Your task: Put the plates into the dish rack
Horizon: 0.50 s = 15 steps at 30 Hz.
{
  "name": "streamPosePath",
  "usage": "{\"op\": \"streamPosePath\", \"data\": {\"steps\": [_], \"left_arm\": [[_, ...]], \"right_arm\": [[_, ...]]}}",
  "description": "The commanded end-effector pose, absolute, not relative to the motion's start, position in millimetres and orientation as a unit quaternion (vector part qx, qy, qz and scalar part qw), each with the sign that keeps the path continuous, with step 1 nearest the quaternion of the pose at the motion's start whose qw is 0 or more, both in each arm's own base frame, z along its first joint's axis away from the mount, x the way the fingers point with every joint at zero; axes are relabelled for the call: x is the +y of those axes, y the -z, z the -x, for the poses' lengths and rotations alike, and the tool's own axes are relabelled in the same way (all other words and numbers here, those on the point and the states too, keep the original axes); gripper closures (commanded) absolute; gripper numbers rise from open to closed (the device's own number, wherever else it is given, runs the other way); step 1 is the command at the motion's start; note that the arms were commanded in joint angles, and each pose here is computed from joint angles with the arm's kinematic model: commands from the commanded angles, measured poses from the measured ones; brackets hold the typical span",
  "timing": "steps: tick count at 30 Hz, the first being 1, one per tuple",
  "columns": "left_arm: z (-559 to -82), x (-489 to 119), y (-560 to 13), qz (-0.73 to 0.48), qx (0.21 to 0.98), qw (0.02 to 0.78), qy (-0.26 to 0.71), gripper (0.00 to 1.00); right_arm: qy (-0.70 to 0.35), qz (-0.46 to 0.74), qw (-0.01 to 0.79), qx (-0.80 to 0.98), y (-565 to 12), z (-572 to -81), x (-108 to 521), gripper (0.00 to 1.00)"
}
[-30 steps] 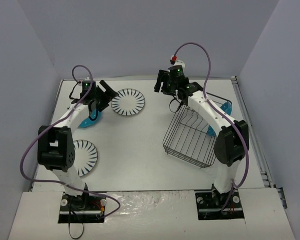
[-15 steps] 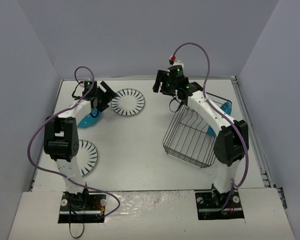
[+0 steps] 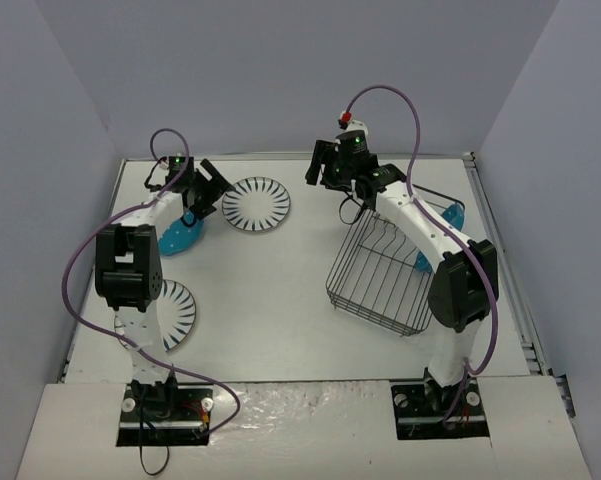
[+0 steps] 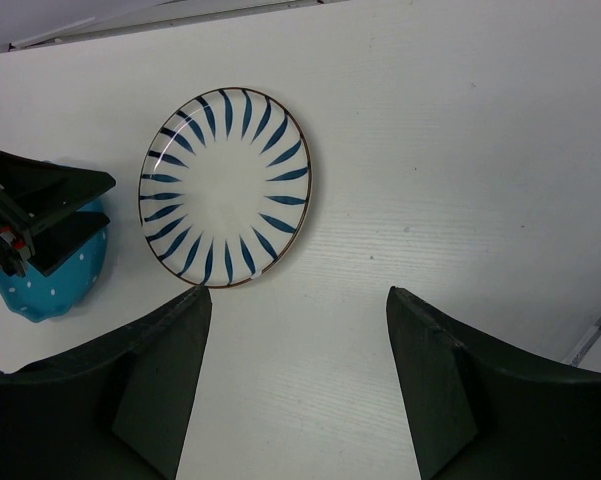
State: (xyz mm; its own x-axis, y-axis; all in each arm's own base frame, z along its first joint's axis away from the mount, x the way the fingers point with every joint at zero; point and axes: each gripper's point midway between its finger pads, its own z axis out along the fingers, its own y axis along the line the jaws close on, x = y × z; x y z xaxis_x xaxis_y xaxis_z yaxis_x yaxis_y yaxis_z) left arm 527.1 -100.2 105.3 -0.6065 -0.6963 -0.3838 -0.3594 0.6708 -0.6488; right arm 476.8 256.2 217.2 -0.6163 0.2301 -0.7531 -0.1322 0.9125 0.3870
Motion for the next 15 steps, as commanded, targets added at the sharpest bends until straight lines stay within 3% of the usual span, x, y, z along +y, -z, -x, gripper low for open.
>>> {"op": "streamPosePath", "data": {"steps": [1, 15], "left_arm": [[-545, -93, -142, 0.288, 0.846, 0.361, 0.267, 0.21], [-550, -88, -112, 0.288, 0.86, 0.341, 0.247, 0.21]], "right_arm": [[-0.237, -0.02, 0.476, 0.847, -256, -479, 265, 0.33], [-0.242, -0.018, 0.481, 0.843, -264, -477, 265, 0.33]]}}
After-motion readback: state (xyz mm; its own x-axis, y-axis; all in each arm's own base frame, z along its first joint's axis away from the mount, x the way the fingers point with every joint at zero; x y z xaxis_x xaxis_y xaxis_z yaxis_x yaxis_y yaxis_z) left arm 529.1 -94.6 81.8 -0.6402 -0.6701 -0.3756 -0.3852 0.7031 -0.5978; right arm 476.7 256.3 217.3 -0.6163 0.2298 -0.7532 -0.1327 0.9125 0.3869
